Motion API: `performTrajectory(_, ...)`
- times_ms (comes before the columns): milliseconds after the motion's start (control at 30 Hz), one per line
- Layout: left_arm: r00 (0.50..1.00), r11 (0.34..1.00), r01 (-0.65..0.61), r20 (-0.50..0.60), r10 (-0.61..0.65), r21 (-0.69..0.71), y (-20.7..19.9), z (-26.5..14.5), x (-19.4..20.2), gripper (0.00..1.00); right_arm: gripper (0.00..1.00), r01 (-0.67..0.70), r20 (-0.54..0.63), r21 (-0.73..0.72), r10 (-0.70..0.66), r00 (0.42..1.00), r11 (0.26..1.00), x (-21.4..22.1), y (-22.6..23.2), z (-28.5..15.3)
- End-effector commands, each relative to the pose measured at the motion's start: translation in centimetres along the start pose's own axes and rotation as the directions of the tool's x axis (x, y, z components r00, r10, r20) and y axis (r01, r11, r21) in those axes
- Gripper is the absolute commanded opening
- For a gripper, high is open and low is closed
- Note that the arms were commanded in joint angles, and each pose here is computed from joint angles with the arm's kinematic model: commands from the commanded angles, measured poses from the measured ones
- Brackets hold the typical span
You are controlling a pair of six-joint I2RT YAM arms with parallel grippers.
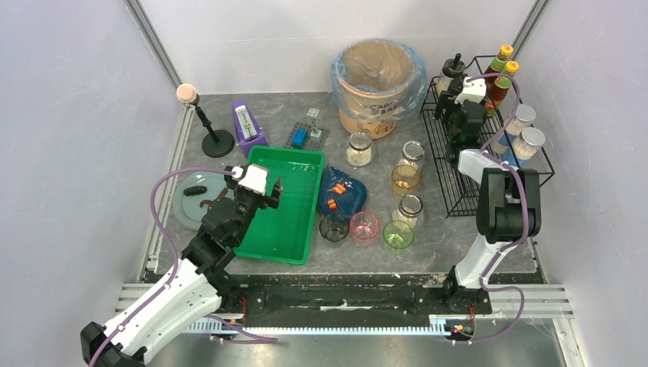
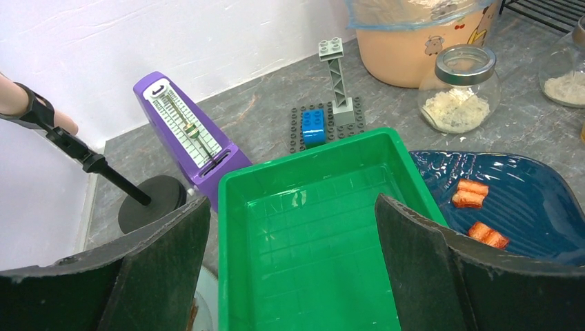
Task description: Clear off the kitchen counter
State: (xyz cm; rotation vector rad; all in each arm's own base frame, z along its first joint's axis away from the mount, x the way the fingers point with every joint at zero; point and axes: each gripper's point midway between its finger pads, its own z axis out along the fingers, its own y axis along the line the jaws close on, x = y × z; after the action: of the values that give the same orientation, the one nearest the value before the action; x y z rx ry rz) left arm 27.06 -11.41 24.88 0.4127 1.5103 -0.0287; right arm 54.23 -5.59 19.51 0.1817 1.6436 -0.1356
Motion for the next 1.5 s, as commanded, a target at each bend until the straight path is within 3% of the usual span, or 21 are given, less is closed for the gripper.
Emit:
performTrajectory(0, 0.999, 1.0, 0.007, 0.05, -0.007, -0.006, 0.4, 0.0, -1.4, 0.94, 0.8, -0.011, 0.043, 0.027, 0.009, 0.999, 1.0, -2.4, -0.5, -1.5)
performTrajectory(233, 0.998, 1.0, 0.011, 0.054, -0.011, -0.003, 0.3, -0.1, -1.5, 0.93, 0.76, -0.031, 0.053, 0.049, 0.028, 0.998, 0.998, -3.0, -1.0, -2.4)
performTrajectory(533, 0.999, 1.0, 0.009, 0.05, -0.009, -0.003, 0.3, -0.1, -1.3, 0.93, 0.53, -0.025, 0.052, 0.019, 0.024, 0.998, 1.0, -3.1, -0.1, 0.2)
performTrajectory(700, 0.999, 1.0, 0.006, 0.046, -0.006, -0.007, 0.4, -0.1, -1.2, 0.93, 0.51, -0.026, 0.057, -0.015, 0.027, 0.998, 1.0, -3.1, 0.7, 1.3)
performTrajectory(967, 0.999, 1.0, 0.017, 0.048, -0.017, -0.005, 0.3, 0.0, -1.3, 0.93, 0.77, -0.023, 0.046, 0.013, 0.022, 0.999, 1.0, -4.0, -0.1, -1.1)
performTrajectory(1167, 0.998, 0.999, 0.042, 0.051, -0.042, 0.005, 0.1, 0.1, -1.4, 0.93, 0.9, -0.023, 0.027, 0.025, 0.023, 0.999, 0.999, -5.4, -0.8, -5.0)
performTrajectory(1300, 0.995, 0.996, 0.084, 0.054, -0.084, -0.009, 0.3, 0.0, -1.7, 0.93, 0.98, -0.051, -0.001, 0.014, 0.051, 0.999, 0.999, -6.7, -0.6, -7.2)
performTrajectory(1467, 0.984, 0.985, 0.171, 0.045, -0.17, -0.02, 0.3, 0.0, -2.3, 0.94, 0.98, -0.062, -0.095, -0.046, 0.058, 0.994, 0.997, -7.3, 1.8, -9.8)
